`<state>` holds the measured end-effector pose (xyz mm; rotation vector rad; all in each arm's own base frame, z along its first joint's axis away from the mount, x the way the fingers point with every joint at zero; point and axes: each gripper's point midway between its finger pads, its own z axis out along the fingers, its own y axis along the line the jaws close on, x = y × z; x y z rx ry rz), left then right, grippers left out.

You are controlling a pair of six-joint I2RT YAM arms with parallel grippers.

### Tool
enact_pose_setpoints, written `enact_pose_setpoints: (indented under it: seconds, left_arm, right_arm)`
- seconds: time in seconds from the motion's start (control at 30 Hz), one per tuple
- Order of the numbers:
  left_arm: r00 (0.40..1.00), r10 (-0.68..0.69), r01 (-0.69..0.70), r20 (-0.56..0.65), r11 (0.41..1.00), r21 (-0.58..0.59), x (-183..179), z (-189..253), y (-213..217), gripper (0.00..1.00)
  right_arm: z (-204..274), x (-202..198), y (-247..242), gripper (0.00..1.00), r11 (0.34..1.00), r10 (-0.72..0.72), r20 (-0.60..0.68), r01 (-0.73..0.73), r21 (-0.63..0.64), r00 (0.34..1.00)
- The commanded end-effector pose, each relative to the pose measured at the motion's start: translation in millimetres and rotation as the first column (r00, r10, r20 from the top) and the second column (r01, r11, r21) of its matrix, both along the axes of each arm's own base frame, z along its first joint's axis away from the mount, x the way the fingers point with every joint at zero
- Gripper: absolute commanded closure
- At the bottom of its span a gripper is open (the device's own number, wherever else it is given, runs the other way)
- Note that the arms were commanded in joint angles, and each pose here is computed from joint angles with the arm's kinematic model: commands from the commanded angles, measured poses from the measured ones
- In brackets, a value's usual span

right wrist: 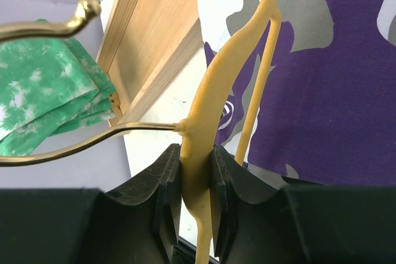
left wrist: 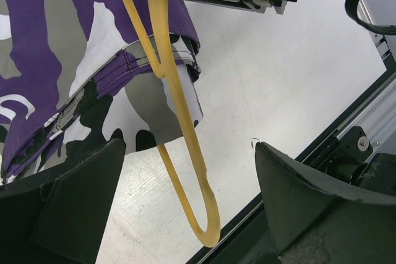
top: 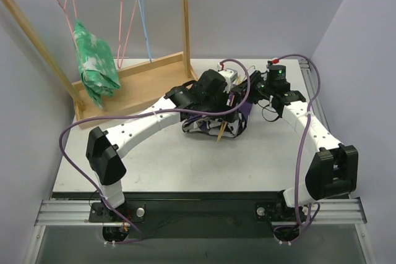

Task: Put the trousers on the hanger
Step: Place the hanger at the clothesline.

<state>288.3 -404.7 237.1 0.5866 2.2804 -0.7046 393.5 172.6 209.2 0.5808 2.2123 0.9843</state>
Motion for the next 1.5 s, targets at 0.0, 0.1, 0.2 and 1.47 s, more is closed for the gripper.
enact_pose_setpoints:
  seconds: [0.0,0.1,0.2,1.47]
  left_arm:
    - [1.000,0.018,-0.018,0.011,0.999,-0.043,-4,26,7,0.03]
    - [1.000,0.010,-0.010,-0.022,1.000,-0.018,-4,13,3,0.06]
    - [0.999,-0.008,0.008,-0.038,1.000,0.000,-3,2,-3,0.16]
    - [0.845,0.530,-0.529,0.079,0.848,-0.034,10,40,153,1.00]
  right_arm:
    - [40,6,1,1.00,1.000,0.003,0.109,-0.006,0.028,0.994]
    - [45,5,2,1.00,0.999,0.005,0.118,-0.009,0.031,0.993]
    - [46,3,2,1.00,0.999,0.007,0.121,-0.011,0.032,0.993]
    - [50,-90,-2,0.22,0.991,0.132,0.078,-0.133,0.008,0.988]
